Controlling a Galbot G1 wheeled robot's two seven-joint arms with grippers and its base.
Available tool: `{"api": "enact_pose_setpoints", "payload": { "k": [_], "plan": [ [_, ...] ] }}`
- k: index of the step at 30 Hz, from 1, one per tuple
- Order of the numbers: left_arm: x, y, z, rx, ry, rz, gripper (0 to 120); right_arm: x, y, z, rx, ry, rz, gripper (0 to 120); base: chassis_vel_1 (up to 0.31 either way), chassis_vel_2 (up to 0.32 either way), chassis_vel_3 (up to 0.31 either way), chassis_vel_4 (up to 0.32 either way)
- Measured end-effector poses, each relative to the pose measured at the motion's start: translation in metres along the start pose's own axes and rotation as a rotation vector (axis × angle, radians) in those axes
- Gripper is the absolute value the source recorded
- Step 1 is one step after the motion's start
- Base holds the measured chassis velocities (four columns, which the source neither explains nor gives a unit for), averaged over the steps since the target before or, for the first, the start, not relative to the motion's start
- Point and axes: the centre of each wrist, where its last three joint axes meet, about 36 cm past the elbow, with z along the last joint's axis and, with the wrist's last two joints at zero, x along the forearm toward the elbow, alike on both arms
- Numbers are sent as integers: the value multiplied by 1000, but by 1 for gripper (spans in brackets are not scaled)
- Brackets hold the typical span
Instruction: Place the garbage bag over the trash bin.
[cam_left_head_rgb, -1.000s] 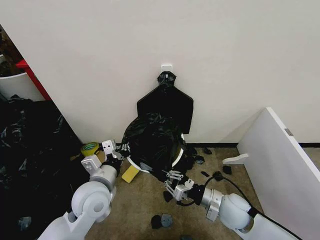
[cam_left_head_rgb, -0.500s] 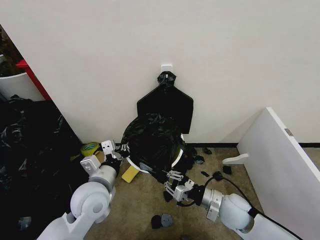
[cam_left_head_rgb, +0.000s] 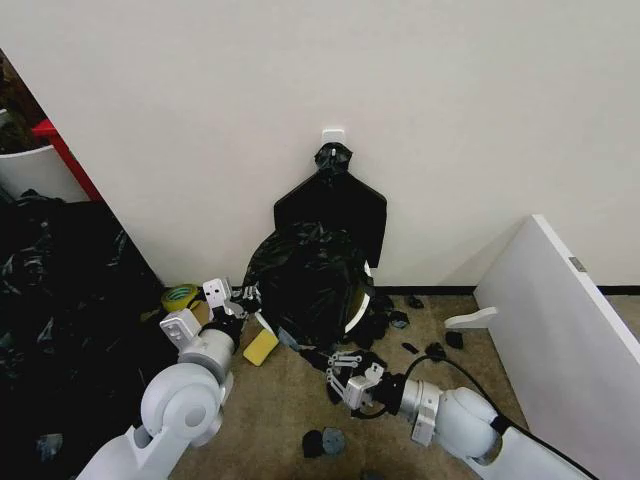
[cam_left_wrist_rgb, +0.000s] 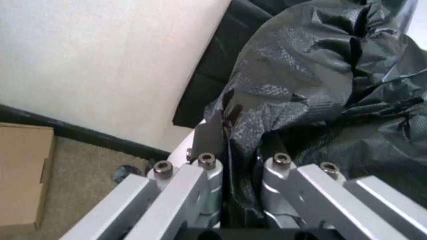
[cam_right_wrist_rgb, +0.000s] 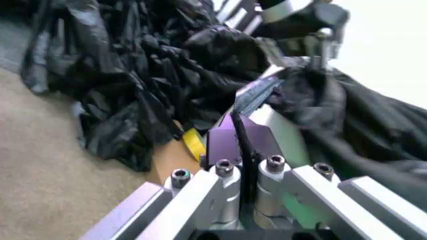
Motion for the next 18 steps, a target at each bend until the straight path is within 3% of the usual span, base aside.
{"api": "enact_pose_setpoints", "payload": {
  "k": [3,11,18],
  "plan": [
    [2,-1,0,5,1,1,5,-3,0,13,21,4,-26,0,0,0,0,0],
    [10,-1,-6,0,-9,2,5,12,-21,54,209,170,-45,0,0,0,0,0],
    [8,4,-10,-9,-23,-14,5,34,-36,68,251,234,-42,0,0,0,0,0]
  ]
}}
